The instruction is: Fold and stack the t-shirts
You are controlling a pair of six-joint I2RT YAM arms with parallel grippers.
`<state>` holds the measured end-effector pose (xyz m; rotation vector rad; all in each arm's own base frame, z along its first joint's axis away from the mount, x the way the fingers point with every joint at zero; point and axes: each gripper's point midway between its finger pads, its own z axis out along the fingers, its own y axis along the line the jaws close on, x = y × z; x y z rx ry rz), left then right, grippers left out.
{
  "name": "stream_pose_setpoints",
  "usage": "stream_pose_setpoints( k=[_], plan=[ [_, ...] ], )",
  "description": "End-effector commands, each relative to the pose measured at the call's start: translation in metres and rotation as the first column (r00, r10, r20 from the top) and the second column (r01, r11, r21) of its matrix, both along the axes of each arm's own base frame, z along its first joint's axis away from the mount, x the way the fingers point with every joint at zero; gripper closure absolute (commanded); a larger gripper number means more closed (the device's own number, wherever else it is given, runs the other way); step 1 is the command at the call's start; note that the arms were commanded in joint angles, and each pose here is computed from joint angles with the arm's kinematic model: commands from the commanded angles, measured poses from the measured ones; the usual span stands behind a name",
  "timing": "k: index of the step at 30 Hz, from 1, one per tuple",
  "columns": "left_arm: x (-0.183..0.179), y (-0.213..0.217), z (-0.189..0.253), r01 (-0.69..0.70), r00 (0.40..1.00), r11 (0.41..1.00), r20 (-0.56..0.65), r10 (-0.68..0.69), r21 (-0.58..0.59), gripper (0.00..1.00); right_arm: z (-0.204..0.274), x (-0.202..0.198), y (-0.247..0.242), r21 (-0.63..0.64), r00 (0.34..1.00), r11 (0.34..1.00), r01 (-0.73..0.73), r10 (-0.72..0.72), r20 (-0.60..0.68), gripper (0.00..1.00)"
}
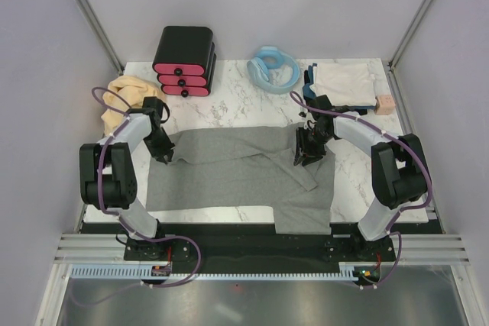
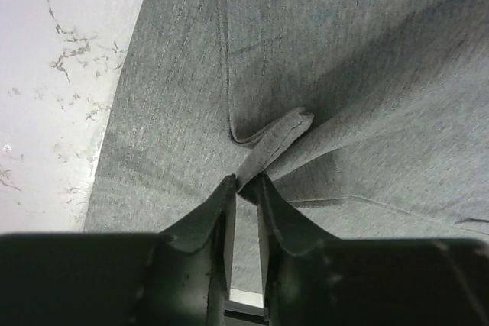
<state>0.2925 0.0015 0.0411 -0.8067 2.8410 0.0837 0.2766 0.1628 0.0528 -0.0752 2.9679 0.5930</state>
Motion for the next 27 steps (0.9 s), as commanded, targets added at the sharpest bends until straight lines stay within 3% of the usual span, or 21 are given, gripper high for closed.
stream_pose_setpoints(
  k=[1,2,6,14,27],
  plan=[
    [0.006,0.003,-0.001,0.02,1.0,1.0,0.014,-0.02,0.021,0.81,0.01,0.007,0.004,0.02,0.999,1.0,-0.005,0.004,0.041,0.59],
    [0.006,0.003,0.001,0.019,1.0,1.0,0.022,-0.019,0.024,0.9,0.01,0.007,0.004,0.02,0.999,1.0,-0.004,0.003,0.041,0.59],
    [0.01,0.011,0.012,0.016,0.998,0.998,0.058,-0.02,0.066,0.98,0.005,0.008,0.001,-0.004,0.999,1.0,0.003,-0.003,0.041,0.59],
    [0.014,0.029,0.036,0.032,0.996,0.986,0.078,-0.045,0.166,0.98,-0.017,0.0,-0.001,-0.027,0.999,1.0,0.001,-0.002,-0.04,0.65],
    [0.03,0.037,0.095,0.041,0.98,0.962,0.174,-0.091,0.271,0.98,-0.027,-0.004,-0.003,-0.041,0.997,0.999,-0.009,0.006,-0.078,0.65]
  ],
)
